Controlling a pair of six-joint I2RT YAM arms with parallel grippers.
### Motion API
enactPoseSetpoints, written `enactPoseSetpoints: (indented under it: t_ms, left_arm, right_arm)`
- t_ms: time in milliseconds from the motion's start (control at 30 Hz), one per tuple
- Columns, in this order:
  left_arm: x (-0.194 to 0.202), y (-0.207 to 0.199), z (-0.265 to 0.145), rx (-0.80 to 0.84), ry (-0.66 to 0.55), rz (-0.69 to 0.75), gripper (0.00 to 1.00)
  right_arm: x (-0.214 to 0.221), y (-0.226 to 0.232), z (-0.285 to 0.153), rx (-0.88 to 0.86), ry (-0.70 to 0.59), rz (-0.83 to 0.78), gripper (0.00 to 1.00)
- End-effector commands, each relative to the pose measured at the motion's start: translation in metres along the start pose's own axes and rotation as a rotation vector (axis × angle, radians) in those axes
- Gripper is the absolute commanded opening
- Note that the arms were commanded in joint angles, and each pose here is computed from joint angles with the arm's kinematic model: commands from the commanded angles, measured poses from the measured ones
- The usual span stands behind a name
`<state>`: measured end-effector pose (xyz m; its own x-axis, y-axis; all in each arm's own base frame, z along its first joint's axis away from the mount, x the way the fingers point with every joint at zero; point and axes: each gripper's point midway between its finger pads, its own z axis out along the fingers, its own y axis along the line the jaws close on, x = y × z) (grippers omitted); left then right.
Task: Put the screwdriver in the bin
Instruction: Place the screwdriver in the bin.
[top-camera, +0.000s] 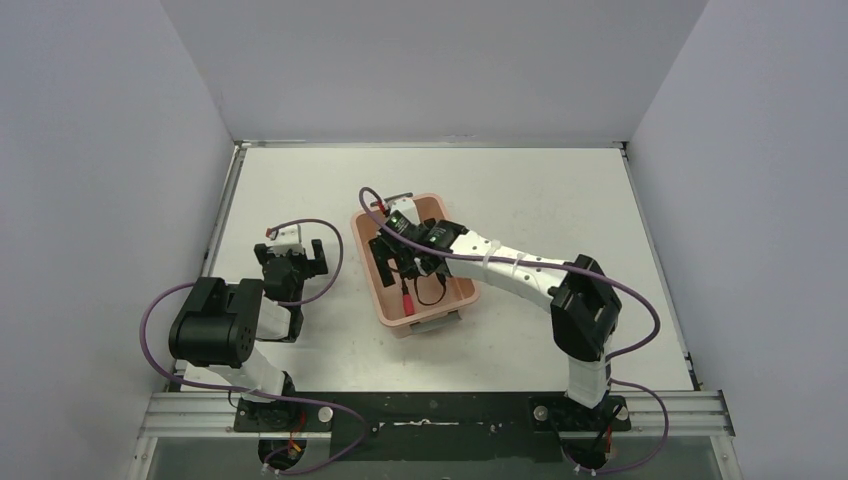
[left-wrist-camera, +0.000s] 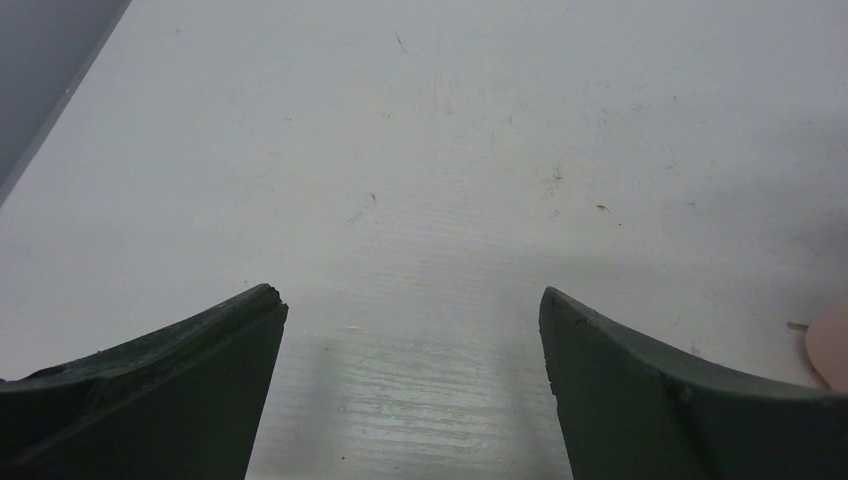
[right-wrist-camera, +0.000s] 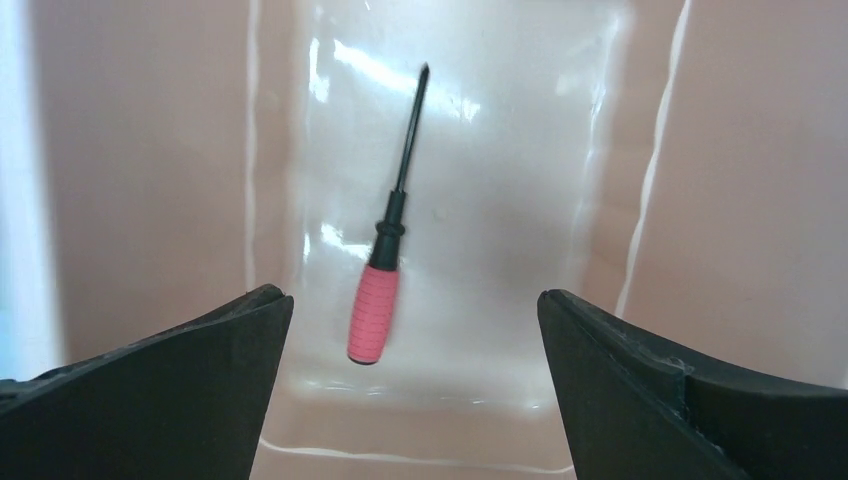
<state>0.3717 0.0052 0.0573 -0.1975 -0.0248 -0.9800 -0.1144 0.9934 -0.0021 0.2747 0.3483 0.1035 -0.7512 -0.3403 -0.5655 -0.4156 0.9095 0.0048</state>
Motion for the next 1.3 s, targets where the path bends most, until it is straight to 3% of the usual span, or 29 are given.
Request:
enactPoseSetpoints:
  t_ms: [0,633,900,1267]
  left_arm:
    - [-0.017,-0.003,0.006,0.007,-0.054,-0.002,0.97]
    - [-0.017,-0.002,0.005,0.006,-0.054,0.000,0.97]
    - [-0.017,-0.003,0.005,0.006,-0.054,-0.001,0.97]
    - [-0.017,-0.002,0.005,0.006,-0.055,-0.001,0.97]
  right_arm:
    - [-0.053,0.000,-0.054,-0.008,-0.130,-0.004,1.00]
    - [-0.173,-0.015,-0.145,-0.059,-0.367,-0.018,1.00]
    - [-0.192,-0.117,-0.151,0.039,-0.403,0.080,1.00]
    - [-0.173,-0.284,-0.169,0.233,-0.390,0.183,1.00]
